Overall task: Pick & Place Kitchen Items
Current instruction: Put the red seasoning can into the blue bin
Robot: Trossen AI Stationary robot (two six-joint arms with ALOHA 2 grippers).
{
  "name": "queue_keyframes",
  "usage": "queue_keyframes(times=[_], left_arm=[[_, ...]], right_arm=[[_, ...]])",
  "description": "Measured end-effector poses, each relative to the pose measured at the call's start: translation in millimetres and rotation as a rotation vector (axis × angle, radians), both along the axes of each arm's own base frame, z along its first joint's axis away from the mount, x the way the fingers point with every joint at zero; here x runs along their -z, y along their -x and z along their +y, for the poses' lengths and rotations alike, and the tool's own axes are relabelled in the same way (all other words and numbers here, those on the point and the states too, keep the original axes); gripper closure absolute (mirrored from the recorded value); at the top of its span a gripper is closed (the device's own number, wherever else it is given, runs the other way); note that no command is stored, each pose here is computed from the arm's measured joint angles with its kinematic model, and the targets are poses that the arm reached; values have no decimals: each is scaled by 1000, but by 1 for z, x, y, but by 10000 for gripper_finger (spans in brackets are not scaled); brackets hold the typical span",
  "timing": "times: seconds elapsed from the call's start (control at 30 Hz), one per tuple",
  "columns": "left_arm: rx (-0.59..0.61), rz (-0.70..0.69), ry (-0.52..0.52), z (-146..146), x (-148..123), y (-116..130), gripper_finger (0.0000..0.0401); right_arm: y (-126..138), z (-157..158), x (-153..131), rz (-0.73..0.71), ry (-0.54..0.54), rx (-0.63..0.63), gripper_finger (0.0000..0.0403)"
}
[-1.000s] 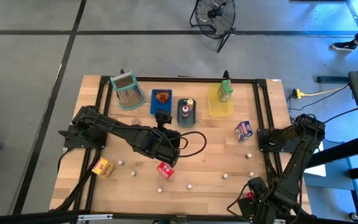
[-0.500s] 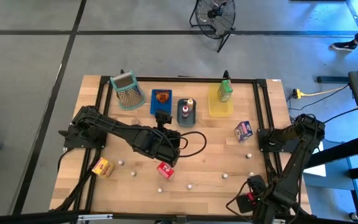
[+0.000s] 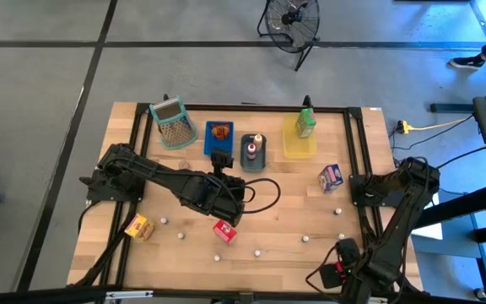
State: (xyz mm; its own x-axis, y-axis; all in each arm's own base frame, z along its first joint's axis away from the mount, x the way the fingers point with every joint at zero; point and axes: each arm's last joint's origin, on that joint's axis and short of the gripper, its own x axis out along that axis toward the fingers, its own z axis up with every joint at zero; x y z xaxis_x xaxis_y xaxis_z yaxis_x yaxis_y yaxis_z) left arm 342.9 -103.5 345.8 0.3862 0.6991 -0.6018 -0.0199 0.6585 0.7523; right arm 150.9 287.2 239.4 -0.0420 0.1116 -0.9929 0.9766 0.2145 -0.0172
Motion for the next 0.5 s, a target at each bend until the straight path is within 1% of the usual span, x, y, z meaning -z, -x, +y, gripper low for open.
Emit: queue_keyframes(times=[0.23,0.5], left_arm=[[0,-3,1,0,0,0,111],[0,-6,2,0,0,-1,111]], right_arm=[[-1,3,9,20,36,0,100],[-2,4,12,35,39,4,100]])
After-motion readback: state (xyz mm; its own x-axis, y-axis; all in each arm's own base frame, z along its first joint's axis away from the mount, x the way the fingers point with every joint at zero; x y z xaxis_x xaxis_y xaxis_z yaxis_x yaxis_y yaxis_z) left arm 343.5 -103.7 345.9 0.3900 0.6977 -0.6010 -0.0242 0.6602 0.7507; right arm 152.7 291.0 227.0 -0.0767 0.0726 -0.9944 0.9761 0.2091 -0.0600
